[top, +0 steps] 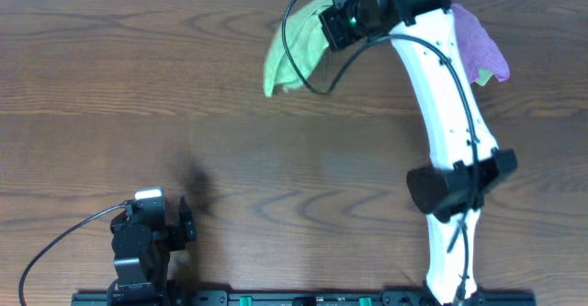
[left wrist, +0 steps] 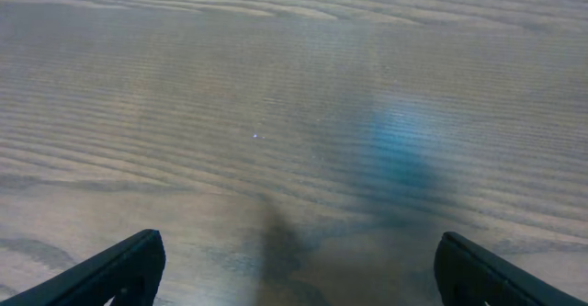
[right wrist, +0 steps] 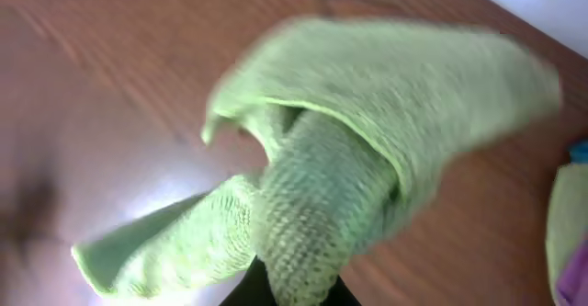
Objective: Fold the cloth
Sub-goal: 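Lift the green cloth with the right gripper and pull it left, off the pile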
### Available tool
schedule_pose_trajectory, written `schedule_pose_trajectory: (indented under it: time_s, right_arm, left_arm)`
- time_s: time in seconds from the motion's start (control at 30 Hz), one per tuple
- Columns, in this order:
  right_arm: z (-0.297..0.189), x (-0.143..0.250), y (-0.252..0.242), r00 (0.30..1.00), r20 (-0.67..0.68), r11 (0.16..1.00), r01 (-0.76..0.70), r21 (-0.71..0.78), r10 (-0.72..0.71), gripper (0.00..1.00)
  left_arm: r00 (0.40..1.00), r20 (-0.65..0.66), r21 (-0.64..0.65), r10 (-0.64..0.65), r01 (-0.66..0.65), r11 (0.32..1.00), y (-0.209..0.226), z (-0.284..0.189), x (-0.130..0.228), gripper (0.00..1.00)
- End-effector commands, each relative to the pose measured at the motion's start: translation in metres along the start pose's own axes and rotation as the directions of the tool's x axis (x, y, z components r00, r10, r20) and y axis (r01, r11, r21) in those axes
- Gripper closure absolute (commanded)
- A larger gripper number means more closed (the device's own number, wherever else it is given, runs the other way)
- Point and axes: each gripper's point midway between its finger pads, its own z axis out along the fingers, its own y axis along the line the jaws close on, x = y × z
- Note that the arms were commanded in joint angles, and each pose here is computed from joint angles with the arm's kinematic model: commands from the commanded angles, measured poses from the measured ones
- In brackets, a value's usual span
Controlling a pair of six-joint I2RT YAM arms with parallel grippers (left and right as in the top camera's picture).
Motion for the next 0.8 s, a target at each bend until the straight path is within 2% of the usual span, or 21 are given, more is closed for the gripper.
schedule_pose_trajectory:
  time_s: [0.0, 0.1, 0.2, 0.33, 0.5, 0.77]
  right_arm:
    - [-0.056, -0.005, 0.014, 0.997, 0.07, 0.996, 0.036, 0.084, -0.042, 0.98]
    - [-0.093, 0.003, 0.039, 0.993, 0.097, 0.995, 0.056, 0.082, -0.064, 0.98]
    - [-0.119, 0.023, 0.052, 0.996, 0.066, 0.989, 0.042, 0.145, -0.052, 0.99]
    - [-0.139, 0.042, 0.075, 0.997, 0.045, 0.982, 0.056, 0.183, -0.065, 0.98]
    - [-0.164, 0.05, 0.096, 0.991, 0.085, 0.968, 0.076, 0.238, -0.099, 0.98]
    - [-0.188, 0.067, 0.064, 0.989, 0.109, 0.948, 0.058, 0.314, -0.096, 0.99]
  left_arm:
    - [1.0, -0.004, -0.002, 0.007, -0.007, 1.0, 0.0, 0.001, 0.003, 0.05]
    - [1.0, -0.004, -0.002, 0.007, -0.007, 1.0, 0.0, 0.001, 0.003, 0.05]
    - [1.0, -0.004, -0.002, 0.007, -0.007, 1.0, 0.0, 0.001, 0.003, 0.05]
    - [1.0, -0.004, -0.002, 0.007, -0.007, 1.0, 0.0, 0.001, 0.003, 0.05]
    - [1.0, -0.005, -0.002, 0.007, -0.007, 1.0, 0.0, 0.001, 0.003, 0.05]
    - [1.0, -0.004, -0.002, 0.007, -0.007, 1.0, 0.0, 0.001, 0.003, 0.05]
